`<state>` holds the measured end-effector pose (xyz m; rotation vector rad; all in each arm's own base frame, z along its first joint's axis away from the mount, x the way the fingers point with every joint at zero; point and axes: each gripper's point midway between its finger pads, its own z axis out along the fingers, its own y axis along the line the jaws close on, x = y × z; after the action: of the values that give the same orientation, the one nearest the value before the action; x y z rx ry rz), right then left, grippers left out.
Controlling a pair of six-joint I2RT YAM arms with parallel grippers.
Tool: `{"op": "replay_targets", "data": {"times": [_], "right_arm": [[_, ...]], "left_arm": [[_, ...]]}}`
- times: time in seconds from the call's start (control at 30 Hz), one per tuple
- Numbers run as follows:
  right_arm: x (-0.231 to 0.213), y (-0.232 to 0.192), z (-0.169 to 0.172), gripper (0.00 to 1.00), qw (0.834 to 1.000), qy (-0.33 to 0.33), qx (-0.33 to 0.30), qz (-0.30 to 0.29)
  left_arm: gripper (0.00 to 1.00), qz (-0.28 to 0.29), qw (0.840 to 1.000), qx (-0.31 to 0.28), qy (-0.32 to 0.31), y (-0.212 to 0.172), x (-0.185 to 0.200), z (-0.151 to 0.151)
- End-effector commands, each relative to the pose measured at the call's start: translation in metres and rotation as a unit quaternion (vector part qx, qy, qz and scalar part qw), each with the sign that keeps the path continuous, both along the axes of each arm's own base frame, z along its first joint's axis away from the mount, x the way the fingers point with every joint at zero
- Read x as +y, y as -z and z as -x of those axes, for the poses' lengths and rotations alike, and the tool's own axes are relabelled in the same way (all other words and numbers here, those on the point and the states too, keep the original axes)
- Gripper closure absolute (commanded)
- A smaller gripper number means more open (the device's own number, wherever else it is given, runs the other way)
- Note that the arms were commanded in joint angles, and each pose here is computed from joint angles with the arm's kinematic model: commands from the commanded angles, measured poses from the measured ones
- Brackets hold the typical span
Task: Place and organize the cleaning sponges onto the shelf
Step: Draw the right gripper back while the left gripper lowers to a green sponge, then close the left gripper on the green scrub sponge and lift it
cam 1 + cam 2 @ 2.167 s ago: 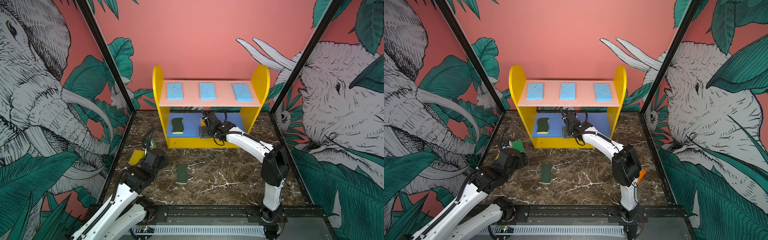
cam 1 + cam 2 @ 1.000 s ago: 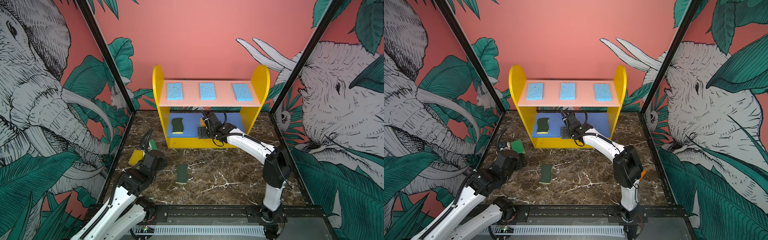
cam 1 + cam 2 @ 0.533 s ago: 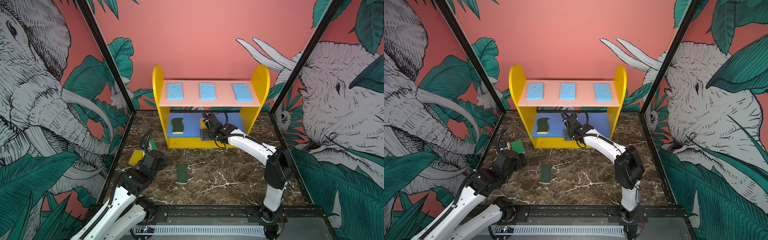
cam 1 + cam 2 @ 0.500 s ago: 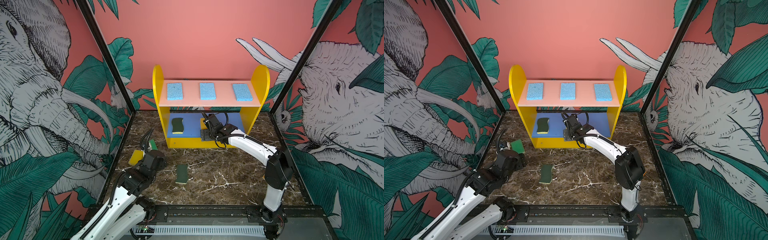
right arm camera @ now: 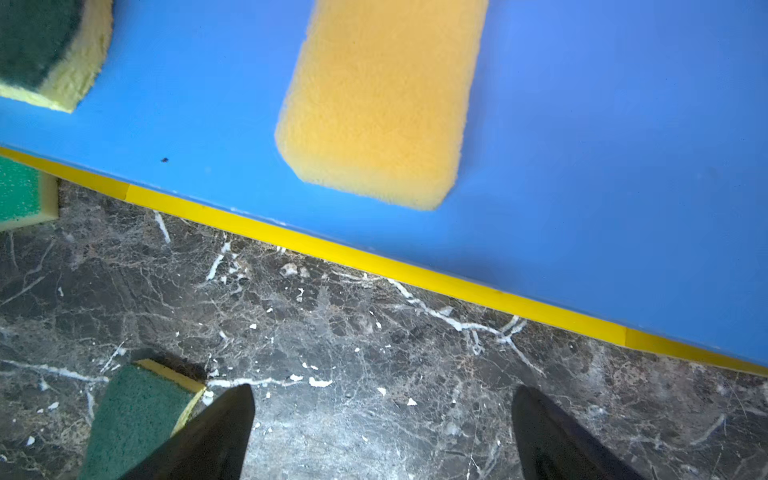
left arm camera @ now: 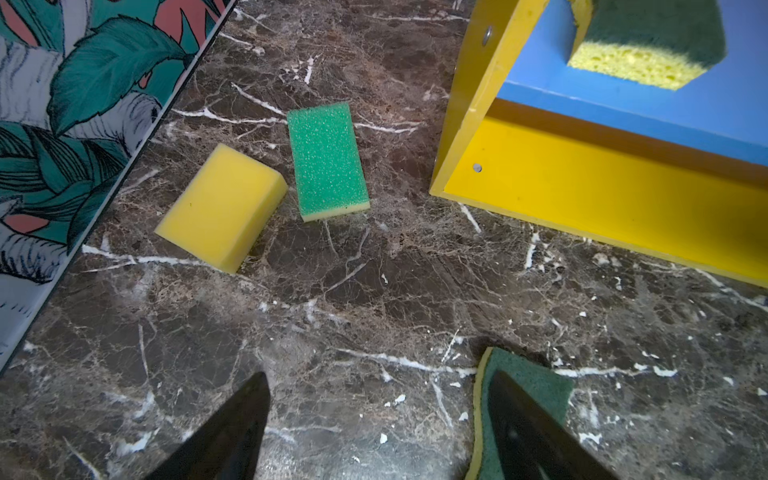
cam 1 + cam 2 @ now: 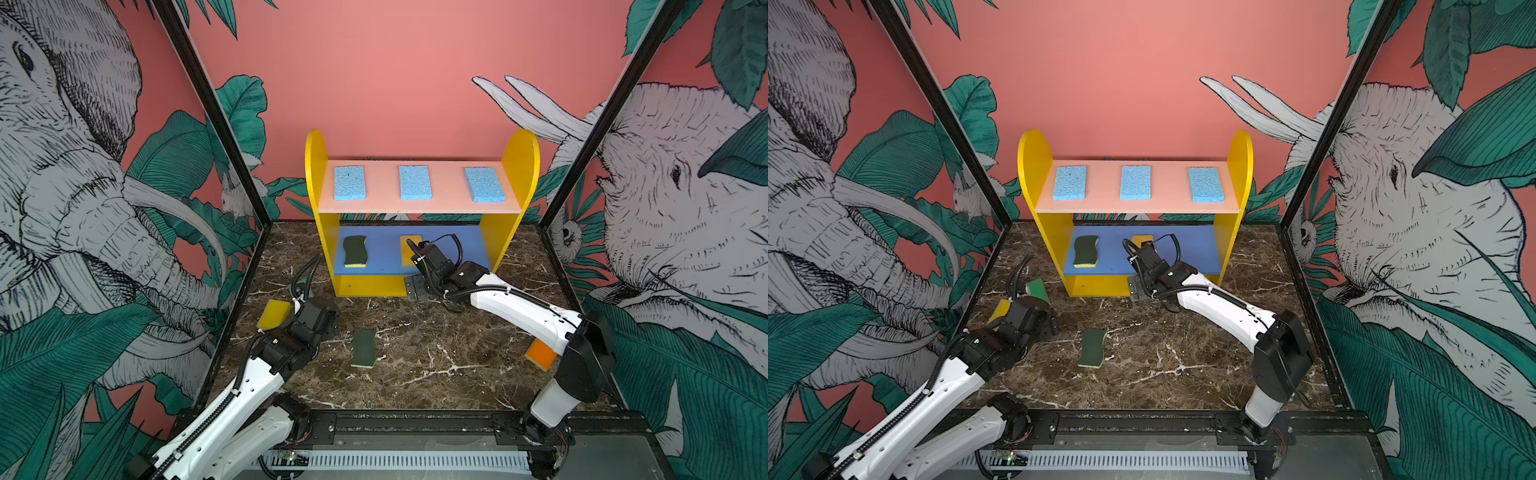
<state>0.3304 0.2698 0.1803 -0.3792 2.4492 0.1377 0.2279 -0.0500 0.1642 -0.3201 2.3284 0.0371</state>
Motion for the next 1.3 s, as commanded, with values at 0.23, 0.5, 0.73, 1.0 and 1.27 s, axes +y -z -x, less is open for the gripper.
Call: {"op": "replay_targets", "data": {"times": [0.23,0.5,0.73,1.0,1.27], "right_arm": [[-0.064,0.030,0.005,0.01,0.996,0.062,0.049,-0.040],[-0.086,0.039,-0.002,0.01,0.995,0.084,0.038,-0.043],[-0.093,0.037,0.001,0.01,0.995,0.089,0.023,-0.044],[-0.123,0.030,0.024,0.03,0.991,0.126,-0.008,-0.044],[-0.159,0.028,0.053,0.03,0.986,0.168,0.002,-0.003]], "left_arm": [[0.14,0.004,0.997,0.078,-0.007,0.045,-0.006,0.008],[0.17,0.015,0.991,0.129,0.039,0.072,-0.029,0.017],[0.17,0.016,0.988,0.120,0.095,0.085,-0.066,0.032],[0.13,0.005,0.979,0.145,0.147,0.104,-0.112,0.043],[0.12,0.018,0.971,0.176,0.163,0.114,-0.131,0.051]]}}
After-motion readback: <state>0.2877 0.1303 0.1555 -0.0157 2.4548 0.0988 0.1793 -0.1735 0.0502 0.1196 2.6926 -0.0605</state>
